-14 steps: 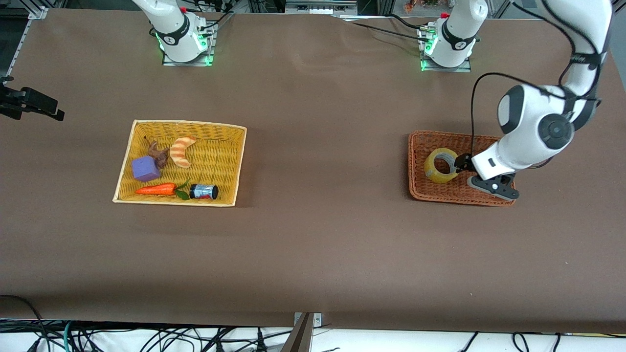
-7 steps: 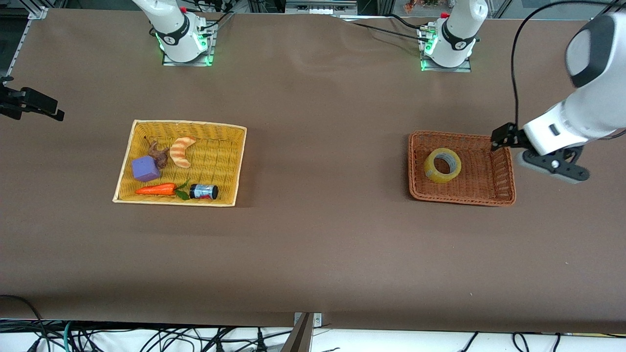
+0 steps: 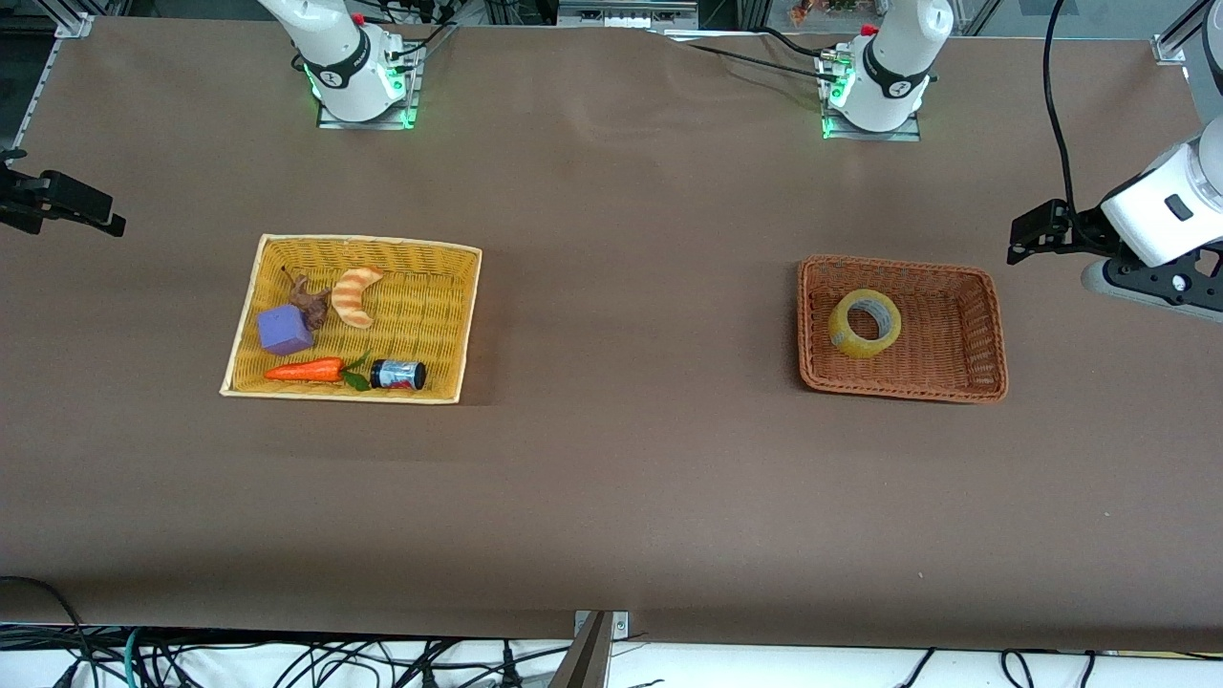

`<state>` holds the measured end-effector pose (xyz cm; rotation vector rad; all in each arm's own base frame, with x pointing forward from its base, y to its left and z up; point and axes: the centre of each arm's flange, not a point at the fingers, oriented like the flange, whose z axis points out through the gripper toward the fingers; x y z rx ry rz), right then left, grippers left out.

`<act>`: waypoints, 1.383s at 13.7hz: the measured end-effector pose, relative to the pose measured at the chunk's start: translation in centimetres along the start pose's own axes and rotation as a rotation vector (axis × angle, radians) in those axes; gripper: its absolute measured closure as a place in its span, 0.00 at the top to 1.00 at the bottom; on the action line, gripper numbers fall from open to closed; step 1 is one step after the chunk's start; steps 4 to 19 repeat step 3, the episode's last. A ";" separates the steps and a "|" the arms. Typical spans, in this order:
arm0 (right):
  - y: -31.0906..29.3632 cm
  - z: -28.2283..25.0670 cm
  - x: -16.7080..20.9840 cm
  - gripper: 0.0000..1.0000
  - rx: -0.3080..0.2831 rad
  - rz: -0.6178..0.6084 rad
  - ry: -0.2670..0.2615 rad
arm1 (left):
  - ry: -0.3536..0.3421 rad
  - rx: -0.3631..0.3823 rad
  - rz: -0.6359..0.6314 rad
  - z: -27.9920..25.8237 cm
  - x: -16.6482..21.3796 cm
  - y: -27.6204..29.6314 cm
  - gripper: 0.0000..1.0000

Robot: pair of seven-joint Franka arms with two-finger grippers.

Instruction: Transfer tape with both arms

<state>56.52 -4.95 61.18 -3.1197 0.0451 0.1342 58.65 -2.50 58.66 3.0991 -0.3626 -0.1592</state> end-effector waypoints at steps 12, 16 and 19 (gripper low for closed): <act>0.0 0.0 0.0 1.00 0.000 0.000 0.000 | -0.012 -0.002 -0.015 0.4 0.1 0.0 1.00; 0.0 0.0 0.0 1.00 0.000 0.000 0.000 | -0.012 -0.002 -0.015 0.4 0.1 0.0 1.00; 0.0 0.0 0.0 1.00 0.000 0.000 0.000 | -0.012 -0.002 -0.015 0.4 0.1 0.0 1.00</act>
